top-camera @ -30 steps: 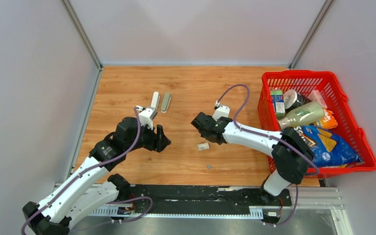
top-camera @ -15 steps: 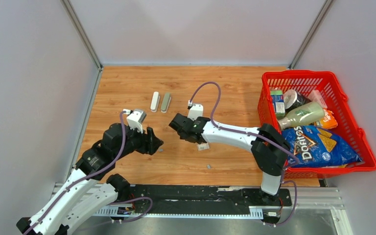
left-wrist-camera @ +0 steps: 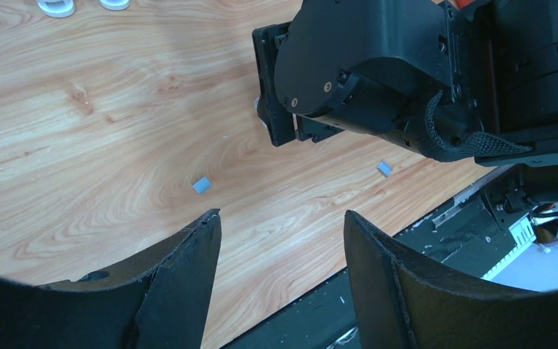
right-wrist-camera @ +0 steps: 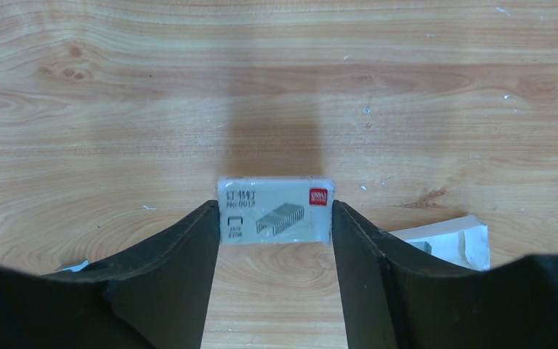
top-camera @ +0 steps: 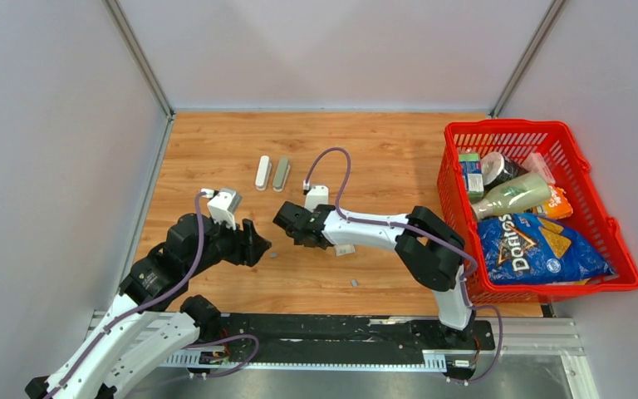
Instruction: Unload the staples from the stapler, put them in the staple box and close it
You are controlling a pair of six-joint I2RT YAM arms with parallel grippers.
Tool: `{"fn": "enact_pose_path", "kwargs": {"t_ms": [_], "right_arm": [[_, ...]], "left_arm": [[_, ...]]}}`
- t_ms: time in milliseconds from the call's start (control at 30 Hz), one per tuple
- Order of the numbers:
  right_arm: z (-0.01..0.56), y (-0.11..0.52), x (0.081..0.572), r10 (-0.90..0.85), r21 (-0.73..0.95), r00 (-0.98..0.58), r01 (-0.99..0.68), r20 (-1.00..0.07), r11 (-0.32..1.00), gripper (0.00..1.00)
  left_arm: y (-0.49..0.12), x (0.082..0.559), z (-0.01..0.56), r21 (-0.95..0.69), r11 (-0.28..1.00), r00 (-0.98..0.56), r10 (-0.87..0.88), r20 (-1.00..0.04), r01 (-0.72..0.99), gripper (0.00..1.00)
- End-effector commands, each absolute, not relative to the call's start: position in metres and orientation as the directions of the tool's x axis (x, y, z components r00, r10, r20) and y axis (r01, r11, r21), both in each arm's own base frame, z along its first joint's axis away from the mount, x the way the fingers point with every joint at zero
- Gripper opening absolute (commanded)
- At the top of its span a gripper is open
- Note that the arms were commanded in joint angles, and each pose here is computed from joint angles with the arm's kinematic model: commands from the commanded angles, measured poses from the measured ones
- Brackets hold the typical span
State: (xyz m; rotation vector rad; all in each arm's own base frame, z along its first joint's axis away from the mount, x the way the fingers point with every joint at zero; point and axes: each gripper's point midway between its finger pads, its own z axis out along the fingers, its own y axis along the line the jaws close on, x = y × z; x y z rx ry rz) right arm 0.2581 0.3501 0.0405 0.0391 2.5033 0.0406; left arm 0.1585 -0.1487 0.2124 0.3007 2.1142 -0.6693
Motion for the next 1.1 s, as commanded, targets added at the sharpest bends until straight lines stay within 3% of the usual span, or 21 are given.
{"fn": "enact_pose_path", "kwargs": {"t_ms": [0, 333, 567, 800, 1067], "right_arm": [[0.054, 0.367, 0.267, 0.052, 0.075, -0.767, 0.006, -0.639, 0.997, 0.62], [0.081, 0.362, 0.263, 0.05, 0.106, -0.743, -0.028, -0.667, 0.994, 0.7], [0.103, 0.323, 0.242, 0.004, 0.1, -0.73, -0.089, -0.684, 0.991, 0.75], [0.089, 0.274, 0.204, -0.103, 0.052, -0.772, -0.173, -0.627, 0.984, 0.75], [0.068, 0.25, 0.165, -0.148, 0.119, -0.814, -0.256, -0.562, 0.959, 0.75]], "left_arm": [[-0.149, 0.159, 0.224, -0.36, 0.823, -0.571, -0.053, -0.819, 0.439, 0.7], [-0.149, 0.162, 0.223, -0.351, 0.827, -0.57, -0.046, -0.821, 0.439, 0.7], [-0.148, 0.165, 0.225, -0.334, 0.835, -0.558, -0.039, -0.829, 0.438, 0.7], [-0.151, 0.171, 0.23, -0.319, 0.832, -0.537, -0.03, -0.843, 0.454, 0.7], [-0.156, 0.183, 0.231, -0.282, 0.835, -0.515, 0.002, -0.857, 0.472, 0.7]]}}
